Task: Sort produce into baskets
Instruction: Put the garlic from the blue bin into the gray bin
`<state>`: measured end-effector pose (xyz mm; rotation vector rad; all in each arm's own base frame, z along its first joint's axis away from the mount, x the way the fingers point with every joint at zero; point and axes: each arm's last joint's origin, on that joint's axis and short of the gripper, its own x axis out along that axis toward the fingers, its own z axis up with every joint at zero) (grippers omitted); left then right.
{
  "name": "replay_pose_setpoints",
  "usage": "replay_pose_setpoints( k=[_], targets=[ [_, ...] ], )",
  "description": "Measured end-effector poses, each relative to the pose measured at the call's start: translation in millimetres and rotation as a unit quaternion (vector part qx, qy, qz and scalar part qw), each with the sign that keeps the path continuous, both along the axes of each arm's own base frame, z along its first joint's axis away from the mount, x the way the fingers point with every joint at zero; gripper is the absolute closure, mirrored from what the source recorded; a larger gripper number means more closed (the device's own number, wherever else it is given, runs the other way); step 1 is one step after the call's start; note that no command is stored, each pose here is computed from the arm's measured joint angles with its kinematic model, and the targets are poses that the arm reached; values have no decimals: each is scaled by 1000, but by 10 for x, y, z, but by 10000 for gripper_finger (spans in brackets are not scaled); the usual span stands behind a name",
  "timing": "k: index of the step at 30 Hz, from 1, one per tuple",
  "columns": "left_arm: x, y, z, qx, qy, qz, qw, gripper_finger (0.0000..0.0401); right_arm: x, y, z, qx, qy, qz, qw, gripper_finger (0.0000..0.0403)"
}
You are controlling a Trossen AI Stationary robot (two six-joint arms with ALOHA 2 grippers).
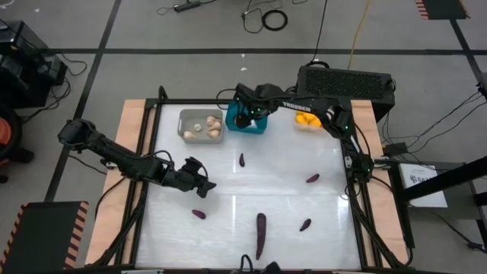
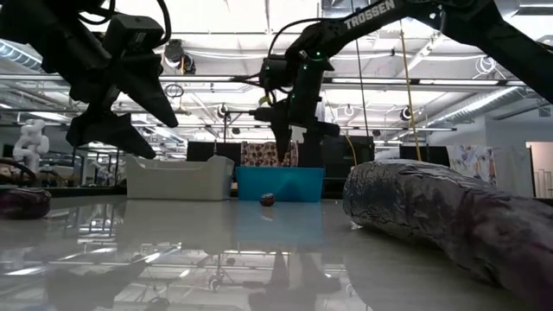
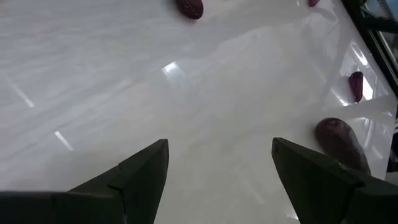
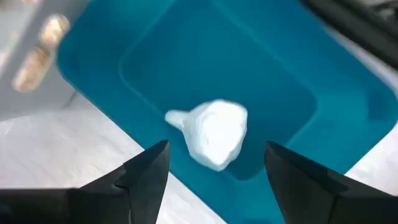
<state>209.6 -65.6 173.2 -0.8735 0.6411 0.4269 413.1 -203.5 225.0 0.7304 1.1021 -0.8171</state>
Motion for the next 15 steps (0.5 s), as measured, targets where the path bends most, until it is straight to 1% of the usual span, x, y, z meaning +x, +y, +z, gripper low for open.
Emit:
replay_pose_setpoints(
  k=[6, 9, 15],
  targets=[
    [-6, -20, -1, 0, 3, -14, 1000, 109, 19, 37, -162, 4, -6, -21, 1000, 151],
    [-9, -31, -2, 4, 3, -20, 1000, 109, 36, 33, -225, 2, -20, -34, 999, 151],
    [-20, -61, -2, 4, 4, -29, 1000, 109, -4, 49, -391, 11, -10, -49, 999, 151]
  ],
)
